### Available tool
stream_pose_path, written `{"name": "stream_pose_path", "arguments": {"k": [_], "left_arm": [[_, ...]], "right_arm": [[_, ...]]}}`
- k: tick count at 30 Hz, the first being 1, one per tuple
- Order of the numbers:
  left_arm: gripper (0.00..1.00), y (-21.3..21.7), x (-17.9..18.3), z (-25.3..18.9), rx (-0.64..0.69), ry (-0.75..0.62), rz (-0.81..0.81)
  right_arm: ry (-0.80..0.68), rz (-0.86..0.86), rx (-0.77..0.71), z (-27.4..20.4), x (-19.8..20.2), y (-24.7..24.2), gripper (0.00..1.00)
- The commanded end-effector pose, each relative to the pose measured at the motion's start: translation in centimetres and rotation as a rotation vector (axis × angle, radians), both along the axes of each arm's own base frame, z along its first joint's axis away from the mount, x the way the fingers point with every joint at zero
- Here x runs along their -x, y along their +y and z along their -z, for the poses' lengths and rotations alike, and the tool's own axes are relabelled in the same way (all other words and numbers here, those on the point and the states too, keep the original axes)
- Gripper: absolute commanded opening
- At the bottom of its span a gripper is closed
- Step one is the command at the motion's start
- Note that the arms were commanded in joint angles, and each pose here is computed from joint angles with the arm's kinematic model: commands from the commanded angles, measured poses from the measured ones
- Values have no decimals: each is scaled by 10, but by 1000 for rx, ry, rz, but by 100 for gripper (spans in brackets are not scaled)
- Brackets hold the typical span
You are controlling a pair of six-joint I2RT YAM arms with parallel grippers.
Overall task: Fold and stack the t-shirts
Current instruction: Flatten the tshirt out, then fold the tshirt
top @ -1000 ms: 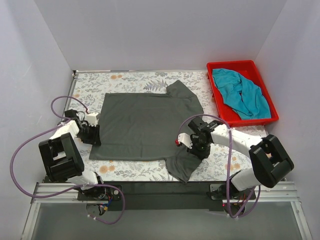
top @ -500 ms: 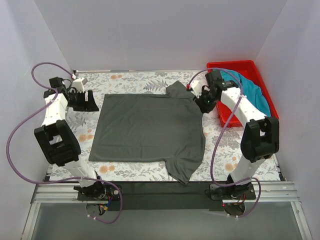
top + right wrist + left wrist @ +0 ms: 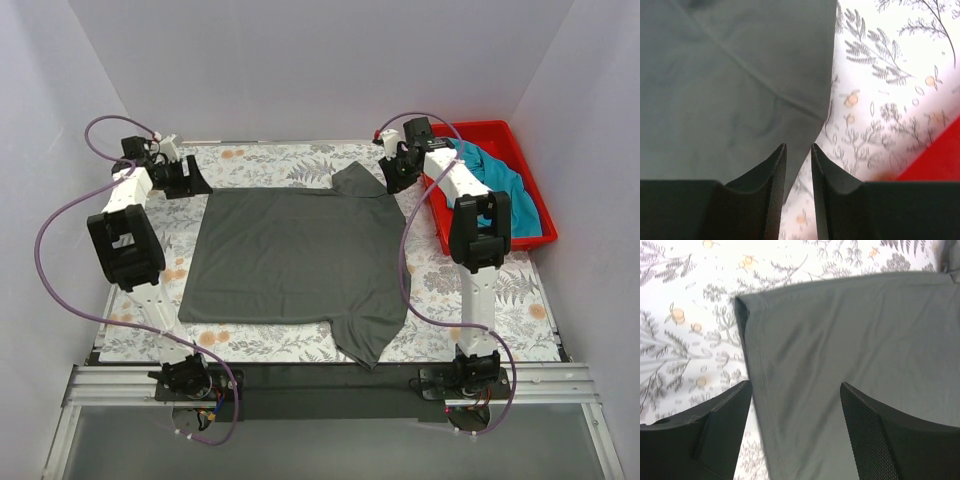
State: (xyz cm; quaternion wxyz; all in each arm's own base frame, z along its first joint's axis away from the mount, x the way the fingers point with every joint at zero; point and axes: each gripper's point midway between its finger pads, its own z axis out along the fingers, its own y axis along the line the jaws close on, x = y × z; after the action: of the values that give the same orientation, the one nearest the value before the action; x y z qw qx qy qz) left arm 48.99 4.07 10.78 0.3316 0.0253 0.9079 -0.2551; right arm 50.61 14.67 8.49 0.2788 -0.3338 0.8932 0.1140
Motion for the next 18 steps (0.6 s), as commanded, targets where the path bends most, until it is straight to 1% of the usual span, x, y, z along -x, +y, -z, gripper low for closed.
{"name": "stream_pose_path", "arguments": {"k": [1,3,4,5,8,18], "left_arm": [[71,-2,-29,-11,-26,-66,-23],[71,0,-39,-7,-38,-70,-33],[72,-1,-43,6,-32,-47,-36],[72,-1,-45,9,-29,-41,-39],[72,1,-56,19,-29,-34,-48],[74,8,-79,42,-45,-29,-60]], "right_arm": [[-92,30,-51,-10,-36,12,34],[-96,34,-53,1,-44,13,36],[-108,40,-53,3,-49,14,37],[-116,47,-55,3,-54,13,38],[-122,53,-52,14,-63,15,39],[-107,49,-113,33,-72,27,42]]}}
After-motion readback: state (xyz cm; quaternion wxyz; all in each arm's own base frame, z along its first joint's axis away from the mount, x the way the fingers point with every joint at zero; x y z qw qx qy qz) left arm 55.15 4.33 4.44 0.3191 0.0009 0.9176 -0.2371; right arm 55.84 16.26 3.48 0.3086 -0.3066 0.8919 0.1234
